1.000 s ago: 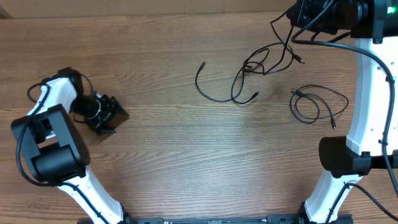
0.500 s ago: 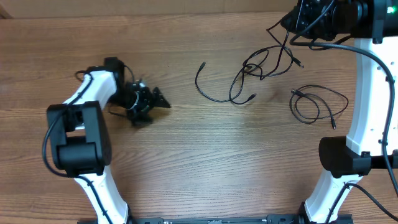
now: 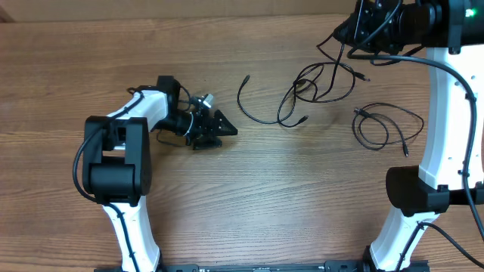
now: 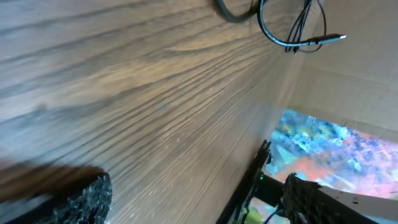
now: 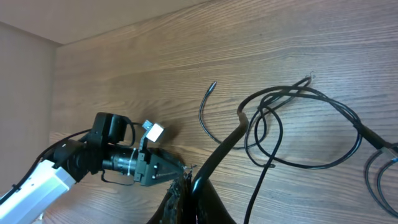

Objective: Untangle cables

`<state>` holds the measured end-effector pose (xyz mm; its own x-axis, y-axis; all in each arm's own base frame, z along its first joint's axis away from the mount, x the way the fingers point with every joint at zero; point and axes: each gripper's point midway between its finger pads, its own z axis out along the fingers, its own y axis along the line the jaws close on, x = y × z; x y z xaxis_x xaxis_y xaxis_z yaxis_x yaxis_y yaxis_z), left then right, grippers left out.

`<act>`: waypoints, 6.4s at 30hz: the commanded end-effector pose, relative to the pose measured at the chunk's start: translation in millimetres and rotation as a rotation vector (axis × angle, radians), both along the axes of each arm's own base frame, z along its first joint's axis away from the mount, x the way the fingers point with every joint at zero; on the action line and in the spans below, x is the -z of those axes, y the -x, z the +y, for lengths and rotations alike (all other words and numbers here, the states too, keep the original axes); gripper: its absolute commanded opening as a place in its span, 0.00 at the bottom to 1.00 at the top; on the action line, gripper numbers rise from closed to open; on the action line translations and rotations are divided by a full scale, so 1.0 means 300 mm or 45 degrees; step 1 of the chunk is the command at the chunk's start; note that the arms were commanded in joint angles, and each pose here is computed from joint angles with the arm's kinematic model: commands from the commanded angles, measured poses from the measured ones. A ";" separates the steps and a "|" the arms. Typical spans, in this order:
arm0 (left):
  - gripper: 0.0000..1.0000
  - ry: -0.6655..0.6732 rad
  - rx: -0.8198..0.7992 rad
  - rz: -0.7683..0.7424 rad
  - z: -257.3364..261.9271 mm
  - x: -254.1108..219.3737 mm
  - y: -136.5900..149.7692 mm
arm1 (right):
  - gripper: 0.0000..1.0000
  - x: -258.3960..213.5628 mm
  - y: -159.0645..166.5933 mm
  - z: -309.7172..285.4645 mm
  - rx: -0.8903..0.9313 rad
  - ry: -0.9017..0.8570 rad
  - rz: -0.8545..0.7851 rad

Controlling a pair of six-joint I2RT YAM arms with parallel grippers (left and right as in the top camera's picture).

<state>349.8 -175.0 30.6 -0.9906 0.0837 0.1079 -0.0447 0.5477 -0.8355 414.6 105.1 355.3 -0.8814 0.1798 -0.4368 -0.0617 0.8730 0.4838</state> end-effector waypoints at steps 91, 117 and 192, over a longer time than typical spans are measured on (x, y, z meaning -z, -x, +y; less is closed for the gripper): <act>0.04 -1.297 -1.774 0.109 1.177 -0.779 0.211 | 0.04 0.102 -0.062 -0.574 0.528 0.092 0.073; 0.04 -1.456 -1.837 0.246 1.314 -0.665 0.313 | 0.04 0.220 0.070 -1.067 1.524 0.835 0.297; 0.04 -1.010 -0.300 0.289 0.360 0.062 0.025 | 1.00 0.772 -0.169 0.169 -0.285 0.199 0.339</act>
<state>349.4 -65.2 22.2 -0.9158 -0.3418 0.2108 -0.3793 0.9086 -0.1750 471.9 118.8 132.4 -0.9834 0.0186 -0.1805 -0.0434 0.9418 0.3335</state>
